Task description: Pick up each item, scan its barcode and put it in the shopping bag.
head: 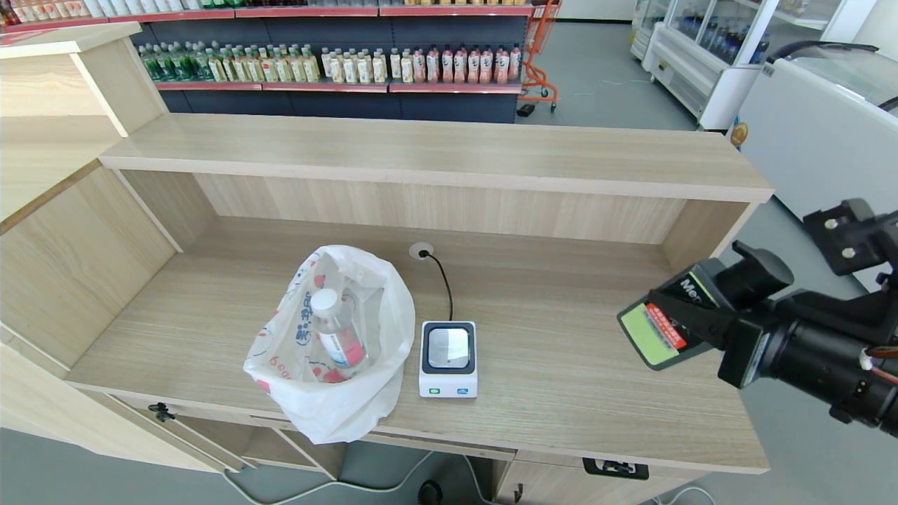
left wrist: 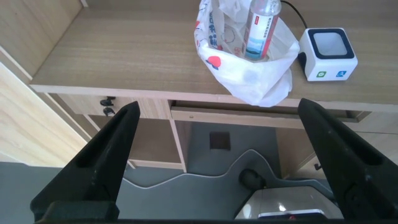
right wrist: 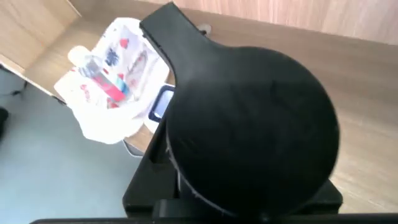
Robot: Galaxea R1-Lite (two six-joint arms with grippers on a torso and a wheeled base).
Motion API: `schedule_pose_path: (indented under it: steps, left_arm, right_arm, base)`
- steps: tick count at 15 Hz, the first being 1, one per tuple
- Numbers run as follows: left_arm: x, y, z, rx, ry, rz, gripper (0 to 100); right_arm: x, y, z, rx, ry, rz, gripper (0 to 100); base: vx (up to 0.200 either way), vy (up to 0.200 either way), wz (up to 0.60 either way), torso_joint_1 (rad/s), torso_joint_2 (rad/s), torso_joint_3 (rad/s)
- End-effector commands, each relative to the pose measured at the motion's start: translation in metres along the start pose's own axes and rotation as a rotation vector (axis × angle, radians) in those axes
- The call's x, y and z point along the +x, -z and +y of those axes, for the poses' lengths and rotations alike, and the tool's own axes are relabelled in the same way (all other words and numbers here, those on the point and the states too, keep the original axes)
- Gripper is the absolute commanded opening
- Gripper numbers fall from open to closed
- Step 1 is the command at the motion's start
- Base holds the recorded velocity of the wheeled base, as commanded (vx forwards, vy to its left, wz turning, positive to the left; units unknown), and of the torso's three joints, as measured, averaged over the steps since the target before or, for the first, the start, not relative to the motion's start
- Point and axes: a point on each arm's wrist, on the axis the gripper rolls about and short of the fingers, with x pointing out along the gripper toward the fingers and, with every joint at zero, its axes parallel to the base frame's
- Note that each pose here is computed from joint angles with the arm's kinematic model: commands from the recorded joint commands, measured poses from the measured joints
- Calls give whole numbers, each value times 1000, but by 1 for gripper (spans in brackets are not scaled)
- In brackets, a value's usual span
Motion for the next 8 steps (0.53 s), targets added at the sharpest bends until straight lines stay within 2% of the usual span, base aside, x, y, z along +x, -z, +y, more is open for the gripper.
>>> schedule_pose_path:
  steps: [1,2,3,4,5,7,8]
  left_arm:
    - [0,0,0,-1,0,0,100]
    - [0,0,0,1,0,0,100]
    - [0,0,0,1,0,0,100]
    - [0,0,0,1,0,0,100]
    - [0,0,0,-1,0,0,100]
    - [0,0,0,-1,0,0,100]
    - [0,0,0,-1,0,0,100]
  right_arm:
    - [-20,7,-29,-82,203,136,0]
    - [-32,13,-34,-141,299,193,0]
    - [-38,15,-35,-169,372,200,0]
    - [-39,15,-35,-173,392,200,0]
    - [-39,8,-33,-166,402,163,0]
    - [-36,-1,-32,-102,316,113,0]
    - [-34,-5,-31,-62,182,91,0]
  base:
    - [0,0,0,0,0,0]
    - [0,0,0,0,0,0]
    - [0,0,0,0,0,0]
    - [0,0,0,0,0,0]
    - [0,0,0,0,0,0]
    - [0,0,0,0,0,0]
    - [0,0,0,0,0,0]
